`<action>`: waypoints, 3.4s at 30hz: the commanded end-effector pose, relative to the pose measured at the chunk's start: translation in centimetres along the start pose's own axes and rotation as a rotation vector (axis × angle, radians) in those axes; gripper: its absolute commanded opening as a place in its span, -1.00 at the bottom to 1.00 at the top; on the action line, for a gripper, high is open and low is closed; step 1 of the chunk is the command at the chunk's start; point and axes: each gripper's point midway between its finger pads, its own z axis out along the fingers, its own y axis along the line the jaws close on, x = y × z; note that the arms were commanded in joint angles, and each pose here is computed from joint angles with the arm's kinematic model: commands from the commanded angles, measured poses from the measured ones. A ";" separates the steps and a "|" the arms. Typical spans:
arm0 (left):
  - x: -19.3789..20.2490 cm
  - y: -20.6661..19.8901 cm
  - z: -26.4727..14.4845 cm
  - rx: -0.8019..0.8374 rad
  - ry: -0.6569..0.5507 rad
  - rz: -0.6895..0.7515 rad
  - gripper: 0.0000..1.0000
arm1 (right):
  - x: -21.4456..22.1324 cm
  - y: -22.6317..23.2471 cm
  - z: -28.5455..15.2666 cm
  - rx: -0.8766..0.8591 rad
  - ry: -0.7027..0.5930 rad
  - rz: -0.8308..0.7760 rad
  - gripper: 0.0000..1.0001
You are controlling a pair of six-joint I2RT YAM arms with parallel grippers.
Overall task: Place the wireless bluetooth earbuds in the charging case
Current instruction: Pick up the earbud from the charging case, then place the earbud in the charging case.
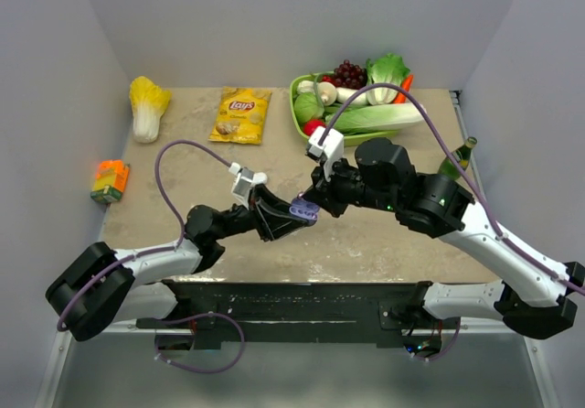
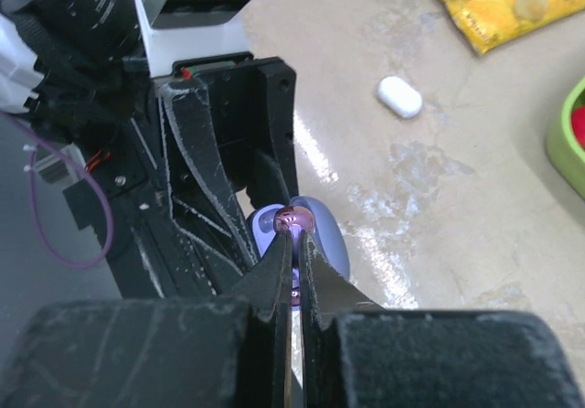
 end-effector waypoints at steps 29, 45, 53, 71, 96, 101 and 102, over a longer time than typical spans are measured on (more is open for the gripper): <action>-8.5 -11.3 -2.9 0.293 -0.528 0.649 -1.00 | 2.7 5.1 -0.6 -0.256 0.015 0.201 -1.00; -8.9 -12.3 -3.1 0.314 -0.554 0.651 -1.00 | 3.1 4.4 1.0 -0.215 -0.023 0.217 -1.00; -9.3 -12.7 -3.4 0.319 -0.569 0.657 -1.00 | 3.8 3.7 1.3 -0.174 -0.017 0.210 -1.00; -9.6 -12.9 -3.6 0.315 -0.584 0.657 -1.00 | 4.7 3.4 1.6 -0.159 -0.005 0.202 -1.00; -9.0 -13.6 -3.5 0.369 -0.551 0.631 -1.00 | 5.1 1.7 0.2 -0.080 0.037 0.095 -1.00; -8.7 -13.5 -3.2 0.377 -0.536 0.617 -1.00 | 4.7 2.3 0.2 -0.113 0.013 0.084 -1.00; -8.7 -13.5 -3.2 0.380 -0.533 0.615 -1.00 | 4.7 2.4 0.2 -0.117 0.011 0.080 -1.00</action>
